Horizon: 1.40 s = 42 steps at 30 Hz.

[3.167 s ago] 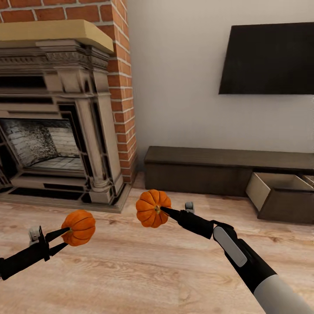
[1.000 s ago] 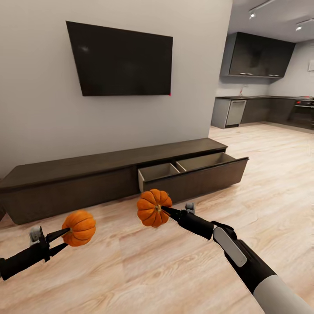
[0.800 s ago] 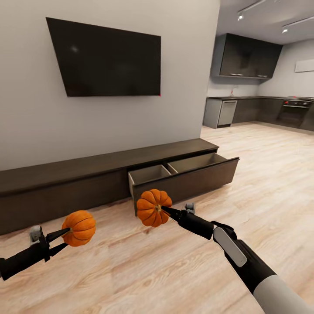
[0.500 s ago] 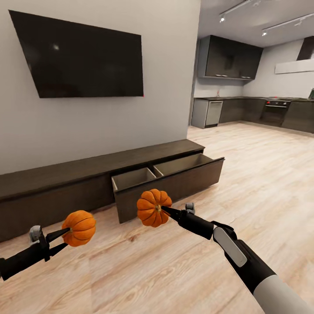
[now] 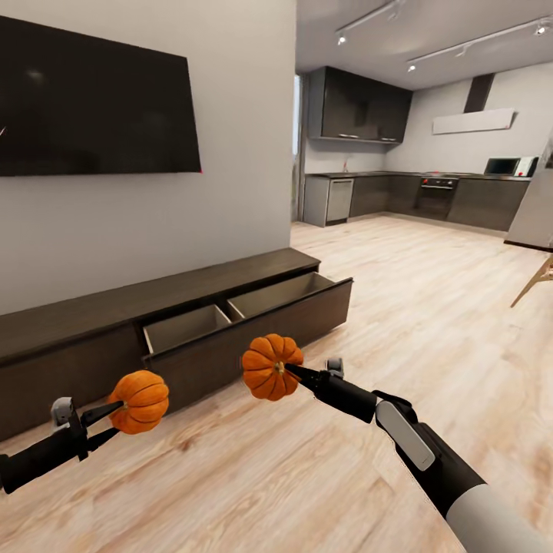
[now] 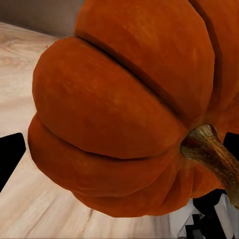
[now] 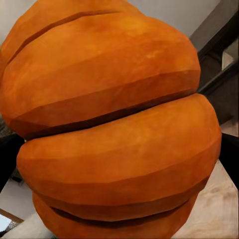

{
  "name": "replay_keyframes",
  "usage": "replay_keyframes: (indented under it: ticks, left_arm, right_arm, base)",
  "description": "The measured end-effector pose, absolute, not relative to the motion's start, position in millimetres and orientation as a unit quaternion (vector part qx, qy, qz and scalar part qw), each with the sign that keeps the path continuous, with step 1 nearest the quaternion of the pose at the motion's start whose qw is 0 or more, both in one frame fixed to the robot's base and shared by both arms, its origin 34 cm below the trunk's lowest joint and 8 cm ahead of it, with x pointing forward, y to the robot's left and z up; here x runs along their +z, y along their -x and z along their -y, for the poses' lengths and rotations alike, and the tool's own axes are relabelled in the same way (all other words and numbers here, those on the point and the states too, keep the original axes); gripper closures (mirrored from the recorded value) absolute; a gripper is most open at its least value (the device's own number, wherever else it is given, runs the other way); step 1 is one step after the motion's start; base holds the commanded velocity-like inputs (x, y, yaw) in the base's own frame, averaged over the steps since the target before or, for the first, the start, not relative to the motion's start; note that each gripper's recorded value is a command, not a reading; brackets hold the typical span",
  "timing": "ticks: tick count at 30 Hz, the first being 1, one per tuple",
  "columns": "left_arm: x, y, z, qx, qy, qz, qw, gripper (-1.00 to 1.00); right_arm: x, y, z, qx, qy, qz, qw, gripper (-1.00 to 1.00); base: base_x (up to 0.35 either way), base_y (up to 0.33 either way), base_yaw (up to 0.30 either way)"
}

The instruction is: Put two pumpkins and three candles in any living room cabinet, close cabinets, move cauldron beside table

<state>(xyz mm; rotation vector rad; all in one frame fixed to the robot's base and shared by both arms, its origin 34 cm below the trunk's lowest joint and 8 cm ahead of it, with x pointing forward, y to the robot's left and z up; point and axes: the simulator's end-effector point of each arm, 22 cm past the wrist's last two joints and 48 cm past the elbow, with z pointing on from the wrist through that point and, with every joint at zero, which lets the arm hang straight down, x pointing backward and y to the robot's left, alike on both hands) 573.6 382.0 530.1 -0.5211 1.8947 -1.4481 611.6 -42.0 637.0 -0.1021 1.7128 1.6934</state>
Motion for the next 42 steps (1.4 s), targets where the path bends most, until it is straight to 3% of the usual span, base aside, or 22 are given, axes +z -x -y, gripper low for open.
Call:
replay_keyframes:
  ticks: [20,42]
  left_arm:
    - [533.4,-573.5,-381.3,-0.558,0.199,-0.728,0.345,1.0]
    - [568.0,-571.6,-381.8,-0.575,0.187,-0.708,0.365,1.0]
  right_arm:
    - [639.8,-611.3,42.7,0.656,0.04,-0.663,0.359,1.0]
    - [670.3,-603.6,42.9,0.657,0.055,-0.651,0.376,1.0]
  base:
    - [0.133,-0.262,-0.243]
    - [0.019,-0.01,-0.208]
